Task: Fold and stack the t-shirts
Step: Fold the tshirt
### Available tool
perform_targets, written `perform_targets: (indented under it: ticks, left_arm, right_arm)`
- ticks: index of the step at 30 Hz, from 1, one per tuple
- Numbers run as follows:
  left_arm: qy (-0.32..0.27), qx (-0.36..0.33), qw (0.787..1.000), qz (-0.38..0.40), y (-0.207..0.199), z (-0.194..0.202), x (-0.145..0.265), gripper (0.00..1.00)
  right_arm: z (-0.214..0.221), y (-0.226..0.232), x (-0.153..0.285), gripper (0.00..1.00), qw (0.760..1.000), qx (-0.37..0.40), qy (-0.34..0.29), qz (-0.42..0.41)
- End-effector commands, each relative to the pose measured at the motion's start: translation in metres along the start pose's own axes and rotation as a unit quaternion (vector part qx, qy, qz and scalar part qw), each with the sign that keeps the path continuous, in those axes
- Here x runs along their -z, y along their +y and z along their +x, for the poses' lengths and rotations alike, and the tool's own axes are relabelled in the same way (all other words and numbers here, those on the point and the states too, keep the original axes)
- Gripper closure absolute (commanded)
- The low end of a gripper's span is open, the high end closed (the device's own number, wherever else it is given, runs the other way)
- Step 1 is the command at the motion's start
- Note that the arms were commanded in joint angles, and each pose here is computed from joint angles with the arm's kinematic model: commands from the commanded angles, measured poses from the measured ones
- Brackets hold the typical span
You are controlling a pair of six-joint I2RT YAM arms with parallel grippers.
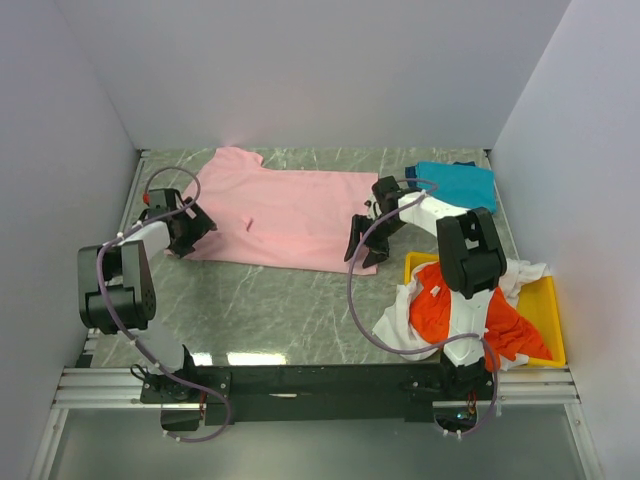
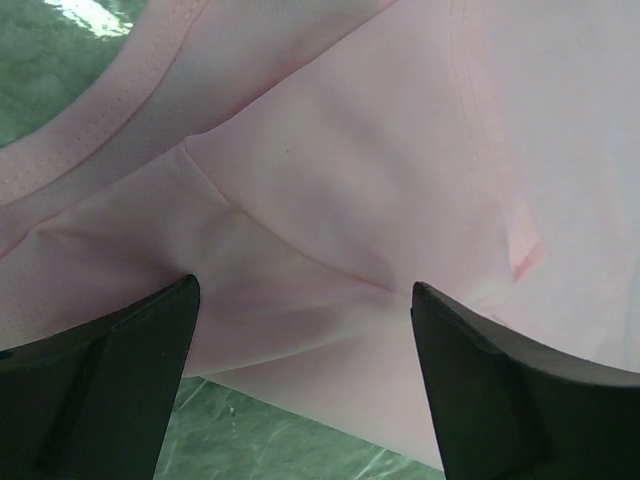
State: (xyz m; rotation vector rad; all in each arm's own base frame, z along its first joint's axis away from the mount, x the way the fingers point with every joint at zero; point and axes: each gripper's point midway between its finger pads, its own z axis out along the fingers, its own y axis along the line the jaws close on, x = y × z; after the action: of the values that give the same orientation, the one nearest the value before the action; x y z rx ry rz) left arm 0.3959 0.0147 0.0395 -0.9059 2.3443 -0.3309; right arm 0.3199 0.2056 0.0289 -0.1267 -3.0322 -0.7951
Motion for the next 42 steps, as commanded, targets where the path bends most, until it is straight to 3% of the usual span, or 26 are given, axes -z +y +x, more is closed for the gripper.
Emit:
perform_targets:
  ticks: [1, 17, 24, 30, 35, 38, 42]
  left_arm:
    - [-0.012, 0.009, 1.000, -0.025, 0.013, 0.001, 0.006, 0.07]
    - [-0.014, 0.036, 0.994, -0.100, 0.058, 0.021, 0.034, 0.06]
    - [-0.013, 0.054, 0.995, -0.087, 0.057, 0.033, 0.052, 0.06]
    - [-0.048, 0.052, 0.994, -0.082, 0.055, 0.026, 0.077, 0.07]
    - [-0.095, -0.013, 0.992, -0.082, 0.021, 0.002, 0.098, 0.07]
    - [-0.104, -0.038, 0.993, -0.043, -0.014, -0.003, 0.097, 0.07]
    - [-0.066, -0.059, 0.996, 0.025, -0.062, 0.015, 0.074, 0.08]
  right_arm:
    - [0.003, -0.017, -0.010, 0.34, 1.000, 0.000, 0.001, 0.028]
    - [0.067, -0.058, -0.013, 0.34, 0.995, -0.024, 0.052, 0.081]
    - [0.087, -0.049, -0.006, 0.34, 0.995, -0.011, 0.063, 0.080]
    - [0.087, -0.030, 0.009, 0.34, 0.995, 0.013, 0.057, 0.075]
    - [0.065, -0.006, 0.037, 0.33, 0.996, 0.045, 0.021, 0.076]
    - [0.049, 0.007, 0.047, 0.33, 0.996, 0.058, 0.000, 0.072]
    - [0.032, 0.019, 0.043, 0.33, 0.996, 0.065, -0.014, 0.056]
